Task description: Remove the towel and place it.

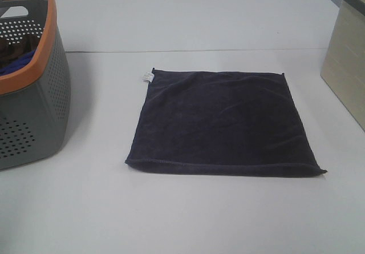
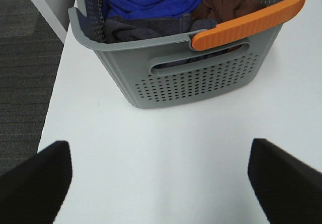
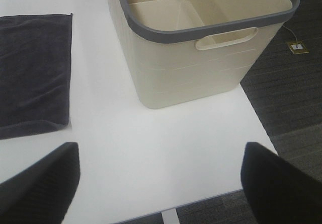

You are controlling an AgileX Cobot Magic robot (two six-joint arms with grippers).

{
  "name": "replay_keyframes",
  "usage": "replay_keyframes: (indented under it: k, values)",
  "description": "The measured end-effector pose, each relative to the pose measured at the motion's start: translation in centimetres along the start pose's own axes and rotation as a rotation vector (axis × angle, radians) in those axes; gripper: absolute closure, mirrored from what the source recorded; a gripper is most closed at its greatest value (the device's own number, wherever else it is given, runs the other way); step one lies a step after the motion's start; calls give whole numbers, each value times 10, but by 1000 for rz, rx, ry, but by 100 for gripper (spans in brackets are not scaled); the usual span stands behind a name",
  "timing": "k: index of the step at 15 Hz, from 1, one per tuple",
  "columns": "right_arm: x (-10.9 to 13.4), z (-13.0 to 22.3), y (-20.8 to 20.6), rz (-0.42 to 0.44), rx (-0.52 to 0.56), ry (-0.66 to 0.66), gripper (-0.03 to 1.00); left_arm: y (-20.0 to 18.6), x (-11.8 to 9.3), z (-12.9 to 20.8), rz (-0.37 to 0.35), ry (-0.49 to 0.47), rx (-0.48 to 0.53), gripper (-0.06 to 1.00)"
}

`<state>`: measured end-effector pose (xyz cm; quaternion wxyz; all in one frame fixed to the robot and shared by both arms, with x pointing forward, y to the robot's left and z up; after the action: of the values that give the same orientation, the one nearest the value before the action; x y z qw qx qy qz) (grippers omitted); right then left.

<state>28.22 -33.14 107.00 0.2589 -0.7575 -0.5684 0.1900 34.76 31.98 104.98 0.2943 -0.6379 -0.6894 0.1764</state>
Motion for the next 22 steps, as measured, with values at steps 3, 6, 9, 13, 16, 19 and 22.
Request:
replay_keyframes:
  k: [3,6,9,13,16,19,22]
  values:
    - [1,18,-4,-38,-57,16,19,-10,-7,17,8,-18,-91,5]
    - [12,41,7,-124,-101,32,19,-32,-11,36,-12,-24,-228,5]
    - [17,46,23,-133,-86,0,19,-37,-14,43,0,-31,-257,5]
    - [28,53,36,-187,-64,-3,19,-25,-29,50,87,-58,-226,5]
    - [34,54,35,-228,-60,-16,19,-25,-30,50,103,-48,-229,5]
    - [35,54,35,-232,-59,-17,19,-26,-31,50,127,-47,-231,5]
    - [35,54,35,-232,-59,-17,19,-26,-29,50,125,-62,-231,5]
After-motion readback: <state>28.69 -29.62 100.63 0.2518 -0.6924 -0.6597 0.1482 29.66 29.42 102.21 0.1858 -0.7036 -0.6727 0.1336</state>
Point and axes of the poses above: a point on each arm's last joint axis where the gripper is mounted, y pointing out along that axis toward the gripper, x along the wrist's bending axis when the last joint is at zero, z = x × y, the point moved 7 cm from there along y, pointing out along that axis toward the gripper, and after that the axes turned 5 degrees about y, right-handed, at the moved point
